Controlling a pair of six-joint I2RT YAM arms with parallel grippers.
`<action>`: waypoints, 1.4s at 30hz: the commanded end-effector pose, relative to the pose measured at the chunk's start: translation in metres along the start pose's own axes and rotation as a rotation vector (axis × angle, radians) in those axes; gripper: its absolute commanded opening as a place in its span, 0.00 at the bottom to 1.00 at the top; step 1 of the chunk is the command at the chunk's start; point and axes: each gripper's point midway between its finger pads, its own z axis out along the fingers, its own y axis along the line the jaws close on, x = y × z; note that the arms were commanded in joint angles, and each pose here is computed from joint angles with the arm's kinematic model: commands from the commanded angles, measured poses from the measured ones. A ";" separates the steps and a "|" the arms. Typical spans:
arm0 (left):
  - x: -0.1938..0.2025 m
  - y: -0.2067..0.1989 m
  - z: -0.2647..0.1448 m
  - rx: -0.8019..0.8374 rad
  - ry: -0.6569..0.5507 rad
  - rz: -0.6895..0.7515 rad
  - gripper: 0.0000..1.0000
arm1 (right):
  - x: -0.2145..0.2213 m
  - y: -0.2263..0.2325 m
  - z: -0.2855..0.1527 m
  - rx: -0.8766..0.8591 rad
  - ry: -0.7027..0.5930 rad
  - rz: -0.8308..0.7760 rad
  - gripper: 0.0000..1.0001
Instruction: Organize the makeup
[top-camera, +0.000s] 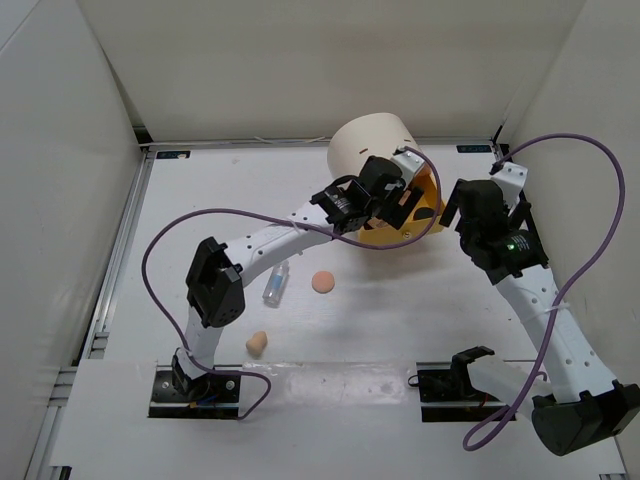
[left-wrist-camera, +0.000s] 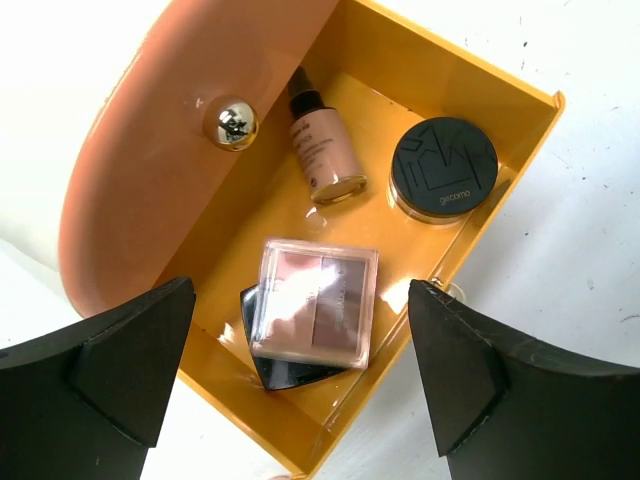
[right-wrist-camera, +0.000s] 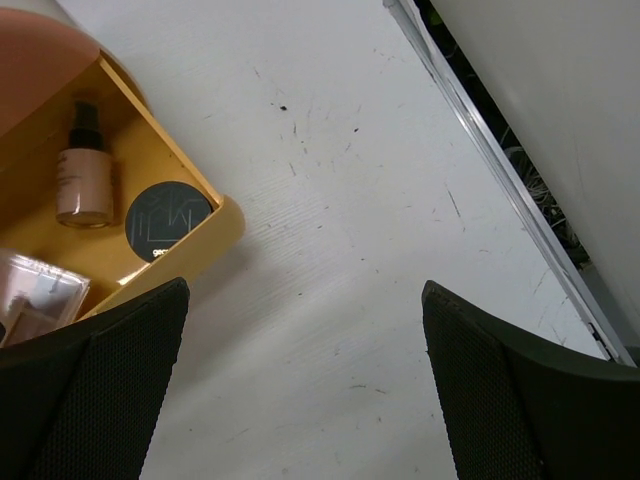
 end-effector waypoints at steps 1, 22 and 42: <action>-0.029 0.005 -0.014 0.002 -0.068 -0.020 0.98 | -0.008 0.005 -0.006 -0.041 -0.007 0.004 0.99; -0.114 0.176 -0.029 -0.017 -0.306 -0.256 0.98 | 0.077 0.078 -0.015 -0.579 0.169 -0.284 0.94; -0.096 0.208 0.046 0.644 -0.555 -0.236 0.98 | 0.115 0.118 -0.002 -0.747 0.269 -0.362 0.83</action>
